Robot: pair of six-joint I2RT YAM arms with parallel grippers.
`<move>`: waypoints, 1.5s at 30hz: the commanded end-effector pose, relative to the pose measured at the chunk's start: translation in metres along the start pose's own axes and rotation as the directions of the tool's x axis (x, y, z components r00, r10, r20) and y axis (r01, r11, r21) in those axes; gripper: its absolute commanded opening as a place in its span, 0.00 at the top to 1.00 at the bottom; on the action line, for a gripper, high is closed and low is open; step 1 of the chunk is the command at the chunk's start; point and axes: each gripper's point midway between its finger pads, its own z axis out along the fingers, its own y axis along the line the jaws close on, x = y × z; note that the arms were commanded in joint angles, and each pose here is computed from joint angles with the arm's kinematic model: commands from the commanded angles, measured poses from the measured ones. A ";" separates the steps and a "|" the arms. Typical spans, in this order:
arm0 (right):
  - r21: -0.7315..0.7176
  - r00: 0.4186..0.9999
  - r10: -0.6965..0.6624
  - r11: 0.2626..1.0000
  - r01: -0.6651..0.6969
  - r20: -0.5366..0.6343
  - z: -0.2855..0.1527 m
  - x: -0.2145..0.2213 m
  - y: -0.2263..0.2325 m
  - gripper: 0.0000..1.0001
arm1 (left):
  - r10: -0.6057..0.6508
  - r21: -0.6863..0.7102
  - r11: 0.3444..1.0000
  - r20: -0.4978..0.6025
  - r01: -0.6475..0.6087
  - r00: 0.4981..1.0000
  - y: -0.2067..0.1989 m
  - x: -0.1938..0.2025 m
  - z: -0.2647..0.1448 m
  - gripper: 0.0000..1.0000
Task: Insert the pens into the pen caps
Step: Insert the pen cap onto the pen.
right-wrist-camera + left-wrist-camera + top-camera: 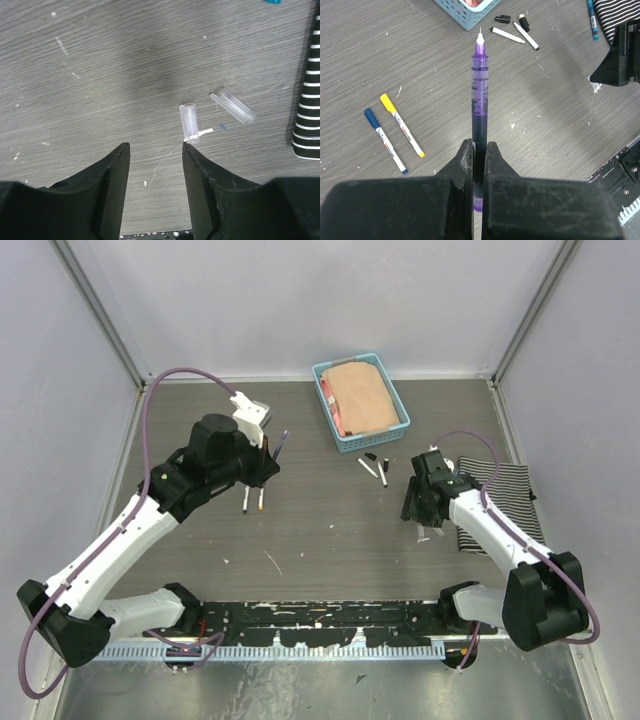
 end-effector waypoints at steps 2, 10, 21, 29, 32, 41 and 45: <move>0.077 0.996 0.069 0.994 -0.074 0.061 0.013 -0.013 -0.011 0.48 | 0.013 -0.014 1.000 0.034 -0.012 0.999 0.004 -0.005 -0.004 1.00; 0.148 0.990 0.100 0.982 -0.115 0.101 0.031 -0.013 -0.025 0.48 | 0.013 -0.018 1.000 0.032 -0.012 0.999 0.005 -0.004 -0.004 1.00; 0.100 0.994 0.107 0.989 -0.107 -0.002 0.049 0.005 -0.018 0.48 | 0.011 -0.020 1.000 0.033 -0.011 0.999 0.005 -0.004 -0.005 1.00; 0.104 0.993 0.116 0.988 -0.113 -0.029 0.049 0.016 -0.021 0.52 | 0.007 -0.018 1.000 0.037 -0.007 0.999 0.006 -0.005 -0.007 1.00; 0.090 0.992 0.120 0.989 -0.116 -0.037 0.048 0.018 -0.019 0.57 | 0.006 -0.014 1.000 0.037 -0.006 0.999 0.005 -0.005 -0.006 1.00; 0.093 0.992 0.117 0.989 -0.113 -0.038 0.048 0.018 -0.019 0.74 | 0.001 -0.003 1.000 0.037 -0.001 0.999 0.004 -0.006 -0.006 1.00; 0.089 0.993 0.108 0.991 -0.104 -0.039 0.049 0.018 -0.018 0.79 | -0.004 -0.003 1.000 0.035 0.004 0.999 0.004 -0.005 -0.006 1.00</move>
